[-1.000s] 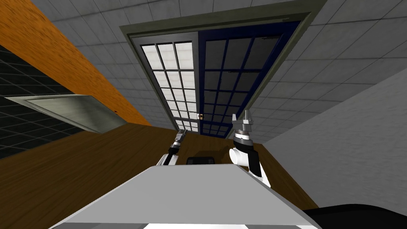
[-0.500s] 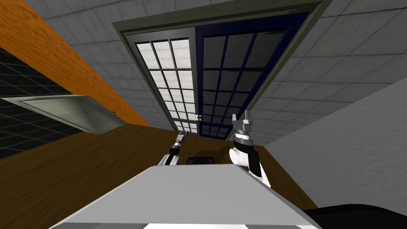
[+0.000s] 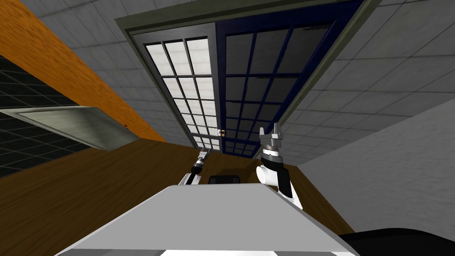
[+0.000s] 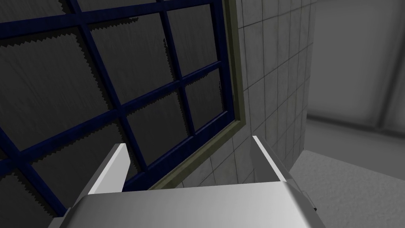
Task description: Pull the door open
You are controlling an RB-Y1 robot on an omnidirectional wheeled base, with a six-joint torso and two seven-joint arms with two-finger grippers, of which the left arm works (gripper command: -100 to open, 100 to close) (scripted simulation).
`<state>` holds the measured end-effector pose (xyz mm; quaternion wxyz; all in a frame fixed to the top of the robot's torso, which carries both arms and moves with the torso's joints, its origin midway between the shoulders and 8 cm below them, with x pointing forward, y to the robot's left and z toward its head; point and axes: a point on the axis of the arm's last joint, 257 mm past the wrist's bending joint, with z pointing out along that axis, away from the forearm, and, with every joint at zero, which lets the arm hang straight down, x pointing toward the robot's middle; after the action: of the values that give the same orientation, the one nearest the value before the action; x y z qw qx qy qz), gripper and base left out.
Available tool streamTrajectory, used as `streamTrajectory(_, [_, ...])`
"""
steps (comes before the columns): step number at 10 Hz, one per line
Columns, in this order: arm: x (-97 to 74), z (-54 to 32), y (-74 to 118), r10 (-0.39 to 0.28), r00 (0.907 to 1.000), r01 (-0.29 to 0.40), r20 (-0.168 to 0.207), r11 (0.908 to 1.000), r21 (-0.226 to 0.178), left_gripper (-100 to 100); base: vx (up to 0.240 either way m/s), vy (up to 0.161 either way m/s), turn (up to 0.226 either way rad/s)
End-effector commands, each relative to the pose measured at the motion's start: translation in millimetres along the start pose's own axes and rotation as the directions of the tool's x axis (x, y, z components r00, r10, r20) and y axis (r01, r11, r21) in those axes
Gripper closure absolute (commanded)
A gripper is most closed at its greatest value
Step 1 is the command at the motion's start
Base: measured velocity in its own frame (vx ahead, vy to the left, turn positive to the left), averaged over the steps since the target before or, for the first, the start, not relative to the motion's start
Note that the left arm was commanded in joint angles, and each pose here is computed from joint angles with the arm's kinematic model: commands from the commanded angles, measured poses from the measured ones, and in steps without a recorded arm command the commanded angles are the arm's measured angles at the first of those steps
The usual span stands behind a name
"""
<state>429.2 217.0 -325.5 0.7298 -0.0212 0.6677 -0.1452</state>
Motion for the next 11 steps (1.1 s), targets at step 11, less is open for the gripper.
streamTrajectory(11, [62.0,-5.2,-23.9,0.170,0.9814,-0.168,-0.088,0.9851,0.038,-100,0.128,-0.033,0.025])
